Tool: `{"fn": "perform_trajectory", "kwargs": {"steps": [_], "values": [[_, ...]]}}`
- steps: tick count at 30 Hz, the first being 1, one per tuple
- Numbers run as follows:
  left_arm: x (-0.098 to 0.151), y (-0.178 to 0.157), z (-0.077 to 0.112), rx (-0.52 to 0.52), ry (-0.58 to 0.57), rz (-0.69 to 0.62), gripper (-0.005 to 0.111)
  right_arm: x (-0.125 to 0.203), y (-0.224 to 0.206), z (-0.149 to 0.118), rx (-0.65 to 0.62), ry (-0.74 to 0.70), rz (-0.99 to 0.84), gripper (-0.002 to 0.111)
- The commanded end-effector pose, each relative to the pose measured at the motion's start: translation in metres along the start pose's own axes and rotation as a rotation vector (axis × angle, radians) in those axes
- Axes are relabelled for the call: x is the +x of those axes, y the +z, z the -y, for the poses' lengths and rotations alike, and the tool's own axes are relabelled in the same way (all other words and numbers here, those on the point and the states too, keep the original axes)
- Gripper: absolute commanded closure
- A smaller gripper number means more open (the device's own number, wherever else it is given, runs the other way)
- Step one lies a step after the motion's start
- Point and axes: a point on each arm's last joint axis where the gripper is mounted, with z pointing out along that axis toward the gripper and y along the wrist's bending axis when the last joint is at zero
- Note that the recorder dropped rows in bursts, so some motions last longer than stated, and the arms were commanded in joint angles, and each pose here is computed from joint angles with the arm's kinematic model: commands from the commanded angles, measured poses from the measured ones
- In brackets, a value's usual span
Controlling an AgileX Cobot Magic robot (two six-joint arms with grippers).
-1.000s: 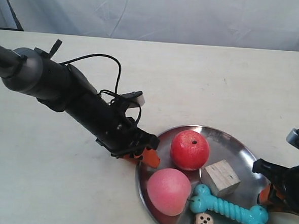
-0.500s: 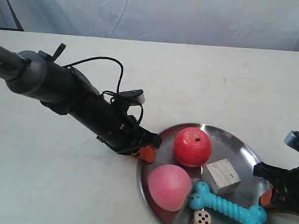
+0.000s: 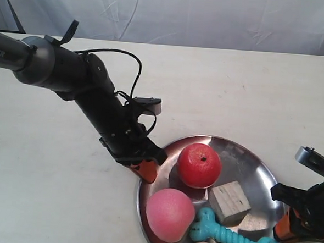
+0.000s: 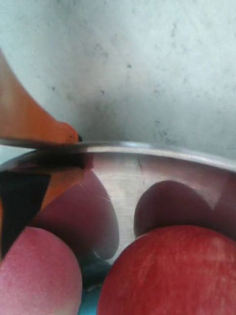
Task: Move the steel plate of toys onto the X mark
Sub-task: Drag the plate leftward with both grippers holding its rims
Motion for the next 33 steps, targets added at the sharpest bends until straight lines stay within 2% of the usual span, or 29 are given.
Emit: {"fn": "perform_trajectory", "kwargs": {"steps": [1,10,18,24,33], "values": [[0.004,-0.001,0.025,0.092,0.055,-0.134,0.107,-0.006,-0.003,-0.019,-0.155,0.046,-0.019,0.109],[0.003,0.003,0.020,0.069,0.049,-0.134,0.107,-0.008,0.013,-0.010,-0.158,0.101,-0.097,0.109],[0.010,0.007,0.017,0.085,0.078,-0.282,0.107,-0.017,0.013,-0.020,-0.272,0.100,-0.189,0.109],[-0.001,-0.002,0.020,0.056,0.108,-0.276,0.107,-0.032,0.000,-0.030,-0.312,0.051,-0.193,0.109],[-0.015,-0.019,0.022,-0.033,0.154,-0.297,0.107,-0.061,0.008,-0.025,-0.321,0.048,-0.273,0.109]]}}
